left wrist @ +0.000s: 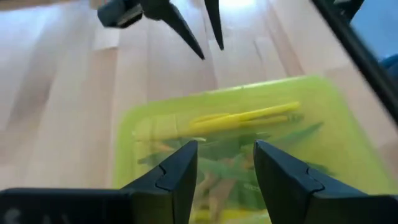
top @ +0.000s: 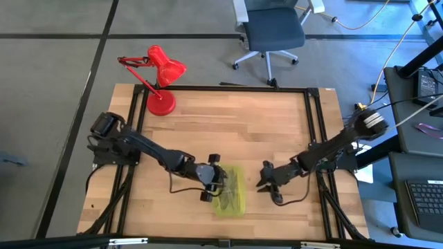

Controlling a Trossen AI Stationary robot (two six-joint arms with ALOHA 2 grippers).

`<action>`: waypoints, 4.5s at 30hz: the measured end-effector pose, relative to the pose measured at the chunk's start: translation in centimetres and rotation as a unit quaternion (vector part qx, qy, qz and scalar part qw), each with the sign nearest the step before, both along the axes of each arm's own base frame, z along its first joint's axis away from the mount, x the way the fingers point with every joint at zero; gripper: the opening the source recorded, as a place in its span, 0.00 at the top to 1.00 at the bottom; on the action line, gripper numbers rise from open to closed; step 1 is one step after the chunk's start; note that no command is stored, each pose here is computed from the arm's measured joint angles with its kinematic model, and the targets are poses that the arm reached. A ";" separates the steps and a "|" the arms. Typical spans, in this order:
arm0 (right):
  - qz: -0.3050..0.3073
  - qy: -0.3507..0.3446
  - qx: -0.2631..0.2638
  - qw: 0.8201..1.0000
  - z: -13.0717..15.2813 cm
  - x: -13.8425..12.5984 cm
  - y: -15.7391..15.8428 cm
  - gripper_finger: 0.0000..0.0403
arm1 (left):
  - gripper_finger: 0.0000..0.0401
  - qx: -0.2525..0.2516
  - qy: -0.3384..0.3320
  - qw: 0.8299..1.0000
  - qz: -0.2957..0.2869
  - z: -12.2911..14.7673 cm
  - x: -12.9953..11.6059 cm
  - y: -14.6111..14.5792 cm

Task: Pick & place school supplies into a supply box
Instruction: Close the yellow supply box, then return to Home Position

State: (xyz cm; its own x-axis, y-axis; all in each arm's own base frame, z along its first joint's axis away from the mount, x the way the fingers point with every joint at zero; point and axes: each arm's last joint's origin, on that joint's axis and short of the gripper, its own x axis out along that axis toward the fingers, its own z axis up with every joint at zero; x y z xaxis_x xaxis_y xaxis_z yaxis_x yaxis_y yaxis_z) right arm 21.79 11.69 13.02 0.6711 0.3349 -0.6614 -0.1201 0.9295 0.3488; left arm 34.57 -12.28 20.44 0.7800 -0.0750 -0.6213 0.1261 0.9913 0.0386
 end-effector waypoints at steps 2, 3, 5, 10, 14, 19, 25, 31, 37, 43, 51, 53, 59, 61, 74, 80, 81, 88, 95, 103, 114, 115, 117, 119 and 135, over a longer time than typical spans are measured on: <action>0.022 -0.012 -0.020 0.999 1.3 -0.7 -0.4 0.72 | 0.63 -0.007 -0.007 1.000 0.004 1.6 -0.8 0.3; 0.024 -0.011 -0.023 0.999 1.9 -1.1 -0.6 0.72 | 0.63 -0.009 -0.008 1.000 0.005 2.6 -1.4 0.5; 0.041 -0.027 -0.037 0.998 3.0 -2.0 -0.8 0.72 | 0.63 -0.015 -0.024 1.000 0.011 4.7 -2.8 0.9; 0.109 -0.140 -0.021 0.984 5.9 -4.2 -1.6 0.72 | 0.63 -0.029 -0.135 0.990 0.032 6.3 -7.1 2.0; 0.103 -0.173 -0.014 0.979 5.4 -6.3 -3.2 0.72 | 0.63 -0.044 -0.183 0.981 0.043 3.9 -10.6 3.2; 0.064 -0.202 0.006 0.977 4.1 -8.2 -5.3 0.72 | 0.64 -0.047 -0.220 0.970 0.087 0.4 -14.1 5.1; 0.059 -0.253 0.021 0.965 3.6 -9.7 -6.8 0.72 | 0.63 -0.073 -0.275 0.953 0.106 -2.4 -17.1 7.3; 0.065 -0.279 0.024 0.958 4.0 -10.5 -7.9 0.72 | 0.63 -0.094 -0.305 0.939 0.124 -4.5 -19.6 9.0; 0.041 -0.288 0.016 0.957 4.1 -11.2 -8.7 0.72 | 0.64 -0.094 -0.318 0.934 0.132 -4.5 -20.3 9.7; 0.063 -0.319 0.008 0.945 4.5 -12.1 -9.1 0.72 | 0.63 -0.088 -0.318 0.934 0.134 -4.4 -20.4 10.1; 0.065 -0.334 0.012 0.940 4.5 -13.1 -9.5 0.72 | 0.64 -0.090 -0.331 0.929 0.142 -4.1 -20.6 10.4; 0.067 -0.333 0.010 0.940 4.5 -13.1 -9.5 0.72 | 0.64 -0.090 -0.339 0.925 0.144 -3.9 -20.7 10.4; 0.086 -0.335 0.011 0.938 4.5 -13.1 -9.4 0.72 | 0.63 -0.082 -0.339 0.924 0.159 -3.7 -21.3 10.6; 0.093 -0.334 0.015 0.938 4.5 -13.2 -9.3 0.72 | 0.63 -0.082 -0.333 0.923 0.175 -3.8 -21.6 10.8; 0.095 -0.333 0.013 0.938 4.4 -13.2 -9.3 0.72 | 0.62 -0.084 -0.360 0.908 0.196 -3.1 -24.3 11.4; 0.096 -0.346 0.007 0.933 4.6 -13.2 -9.3 0.72 | 0.63 -0.074 -0.370 0.906 0.194 -3.0 -25.1 11.6; 0.096 -0.346 0.008 0.933 4.7 -13.2 -9.3 0.72 | 0.63 -0.069 -0.371 0.906 0.192 -3.0 -25.1 11.6; 0.075 -0.353 -0.011 0.933 4.7 -13.1 -9.5 0.72 | 0.62 -0.060 -0.364 0.906 0.207 -3.1 -25.1 11.7; 0.051 -0.383 -0.033 0.922 5.2 -13.0 -9.6 0.72 | 0.63 -0.059 -0.361 0.907 0.207 -3.2 -25.1 11.7; 0.052 -0.438 -0.046 0.896 4.5 -12.5 -9.6 0.72 | 0.62 -0.060 -0.363 0.907 0.207 -3.2 -25.1 11.7; 0.042 -0.417 -0.027 0.908 4.2 -12.4 -9.6 0.72 | 0.63 -0.061 -0.364 0.906 0.207 -3.1 -25.1 11.7; 0.042 -0.417 -0.025 0.908 4.2 -12.4 -9.6 0.72 | 0.62 -0.061 -0.364 0.906 0.207 -3.1 -25.1 11.7; 0.042 -0.417 -0.026 0.908 4.2 -12.4 -9.6 0.72 | 0.62 -0.061 -0.364 0.906 0.207 -3.1 -25.1 11.7; 0.042 -0.417 -0.026 0.908 4.2 -12.4 -9.6 0.72 | 0.62 -0.061 -0.364 0.906 0.207 -3.1 -25.1 11.7; 0.042 -0.417 -0.026 0.908 4.2 -12.4 -9.6 0.72 | 0.62 -0.061 -0.364 0.906 0.207 -3.1 -25.1 11.7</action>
State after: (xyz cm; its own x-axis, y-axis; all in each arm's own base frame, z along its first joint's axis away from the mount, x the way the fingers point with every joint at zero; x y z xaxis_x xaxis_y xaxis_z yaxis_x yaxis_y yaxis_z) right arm 9.38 2.12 17.24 0.9193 0.3907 0.0479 -0.3931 0.9175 0.0604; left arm 9.48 -0.60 17.31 0.9567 0.2841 0.0625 -0.2724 0.9504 -0.1504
